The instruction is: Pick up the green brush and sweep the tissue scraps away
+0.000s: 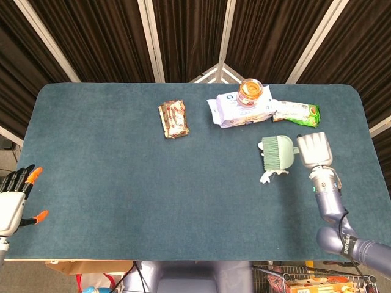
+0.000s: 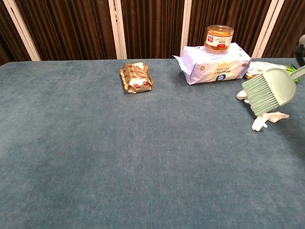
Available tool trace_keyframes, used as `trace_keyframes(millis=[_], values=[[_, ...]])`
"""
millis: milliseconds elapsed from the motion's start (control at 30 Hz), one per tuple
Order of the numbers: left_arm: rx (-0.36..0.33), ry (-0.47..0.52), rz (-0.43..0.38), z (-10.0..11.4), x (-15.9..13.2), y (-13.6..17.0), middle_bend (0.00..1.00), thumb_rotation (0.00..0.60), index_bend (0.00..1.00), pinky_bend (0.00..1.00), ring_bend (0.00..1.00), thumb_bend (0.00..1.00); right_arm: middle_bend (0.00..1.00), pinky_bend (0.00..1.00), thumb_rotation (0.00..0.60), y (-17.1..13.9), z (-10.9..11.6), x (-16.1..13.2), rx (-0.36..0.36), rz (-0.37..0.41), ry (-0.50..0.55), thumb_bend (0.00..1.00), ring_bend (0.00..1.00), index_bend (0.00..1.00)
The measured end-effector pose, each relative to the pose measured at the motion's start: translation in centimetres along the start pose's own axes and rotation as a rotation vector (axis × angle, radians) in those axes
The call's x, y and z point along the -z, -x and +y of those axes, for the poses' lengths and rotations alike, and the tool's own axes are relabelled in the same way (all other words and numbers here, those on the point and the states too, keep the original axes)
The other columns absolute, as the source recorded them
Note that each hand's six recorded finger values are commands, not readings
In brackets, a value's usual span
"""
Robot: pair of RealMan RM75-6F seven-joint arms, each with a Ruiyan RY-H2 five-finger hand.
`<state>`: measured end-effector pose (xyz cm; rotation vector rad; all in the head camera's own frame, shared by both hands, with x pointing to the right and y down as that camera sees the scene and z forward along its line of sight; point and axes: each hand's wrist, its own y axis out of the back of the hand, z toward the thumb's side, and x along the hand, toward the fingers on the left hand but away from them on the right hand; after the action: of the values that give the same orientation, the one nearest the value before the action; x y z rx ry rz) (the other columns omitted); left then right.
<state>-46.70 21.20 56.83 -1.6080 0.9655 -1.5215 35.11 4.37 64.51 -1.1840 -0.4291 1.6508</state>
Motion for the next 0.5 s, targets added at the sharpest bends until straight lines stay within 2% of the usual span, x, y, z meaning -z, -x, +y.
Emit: trace_keyframes(millis=[167,333,500], values=[[0.001,0.002,0.001,0.0,-0.1,-0.1,0.0,0.6,0.0,0.02,0.0,0.0,0.95,0.92,0.6,-1.2,3.3,-0.7,0.072,0.054,0.038,0.54,0.98,0.73],[0.001,0.006,0.006,0.0,0.1,-0.2,0.0,0.6,0.0,0.02,0.0,0.0,0.95,0.92,0.6,-3.4,6.7,-3.5,0.154,0.171,0.059,0.54,0.98,0.73],[0.006,0.007,0.003,-0.1,0.0,-0.1,0.0,0.6,0.0,0.02,0.0,0.0,0.95,0.92,0.6,-4.9,7.4,-5.8,0.177,0.249,0.064,0.54,0.98,0.73]])
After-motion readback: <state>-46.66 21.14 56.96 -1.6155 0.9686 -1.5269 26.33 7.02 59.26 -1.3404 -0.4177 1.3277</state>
